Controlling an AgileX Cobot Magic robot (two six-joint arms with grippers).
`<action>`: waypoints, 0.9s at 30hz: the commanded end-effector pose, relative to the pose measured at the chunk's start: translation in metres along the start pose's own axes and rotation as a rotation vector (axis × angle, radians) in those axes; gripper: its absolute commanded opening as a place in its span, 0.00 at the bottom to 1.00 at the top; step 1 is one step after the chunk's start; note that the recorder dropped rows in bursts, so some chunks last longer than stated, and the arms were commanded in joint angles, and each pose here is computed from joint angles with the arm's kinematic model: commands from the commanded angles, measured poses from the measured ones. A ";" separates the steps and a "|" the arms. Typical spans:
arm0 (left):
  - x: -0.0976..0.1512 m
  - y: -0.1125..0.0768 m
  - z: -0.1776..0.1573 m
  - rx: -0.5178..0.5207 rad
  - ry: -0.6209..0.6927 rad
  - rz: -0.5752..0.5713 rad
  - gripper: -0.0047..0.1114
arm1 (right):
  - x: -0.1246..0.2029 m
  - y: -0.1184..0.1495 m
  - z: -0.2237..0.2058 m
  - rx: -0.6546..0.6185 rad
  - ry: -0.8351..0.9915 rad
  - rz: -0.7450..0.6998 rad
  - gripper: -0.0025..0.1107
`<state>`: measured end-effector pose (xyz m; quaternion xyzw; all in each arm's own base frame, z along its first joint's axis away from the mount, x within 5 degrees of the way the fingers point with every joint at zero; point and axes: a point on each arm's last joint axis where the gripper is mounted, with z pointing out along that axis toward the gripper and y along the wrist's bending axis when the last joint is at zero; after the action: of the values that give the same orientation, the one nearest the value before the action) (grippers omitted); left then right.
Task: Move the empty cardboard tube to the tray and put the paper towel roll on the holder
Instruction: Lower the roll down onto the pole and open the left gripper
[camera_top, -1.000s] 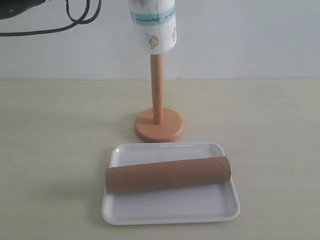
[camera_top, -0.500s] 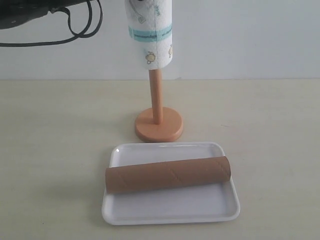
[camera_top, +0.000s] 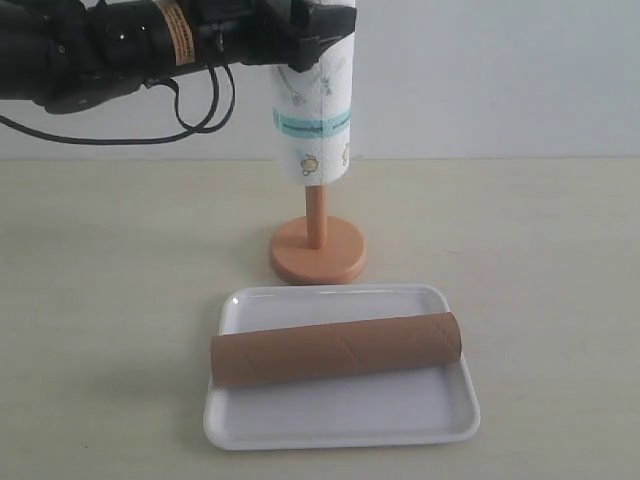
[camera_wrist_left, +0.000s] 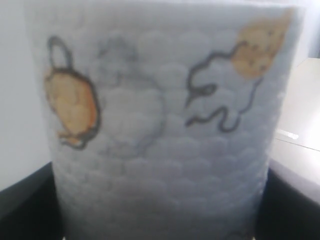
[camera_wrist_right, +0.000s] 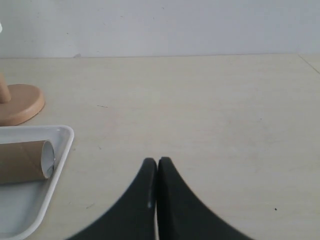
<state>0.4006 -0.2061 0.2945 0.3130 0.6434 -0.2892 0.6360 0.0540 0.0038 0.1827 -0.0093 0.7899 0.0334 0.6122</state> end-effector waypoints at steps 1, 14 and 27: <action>0.012 0.000 0.006 0.012 -0.010 -0.014 0.08 | -0.001 0.000 0.000 0.004 -0.015 -0.007 0.02; 0.065 0.008 0.021 -0.006 0.073 -0.006 0.12 | -0.001 0.000 0.000 0.004 -0.015 -0.007 0.02; 0.066 0.010 0.022 -0.019 0.063 -0.028 0.74 | -0.001 0.000 0.000 0.004 -0.015 -0.007 0.02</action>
<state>0.4230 -0.2144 0.2228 0.3174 0.6753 -0.2746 0.6064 0.0540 0.0038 0.1827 -0.0093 0.7899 0.0334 0.6122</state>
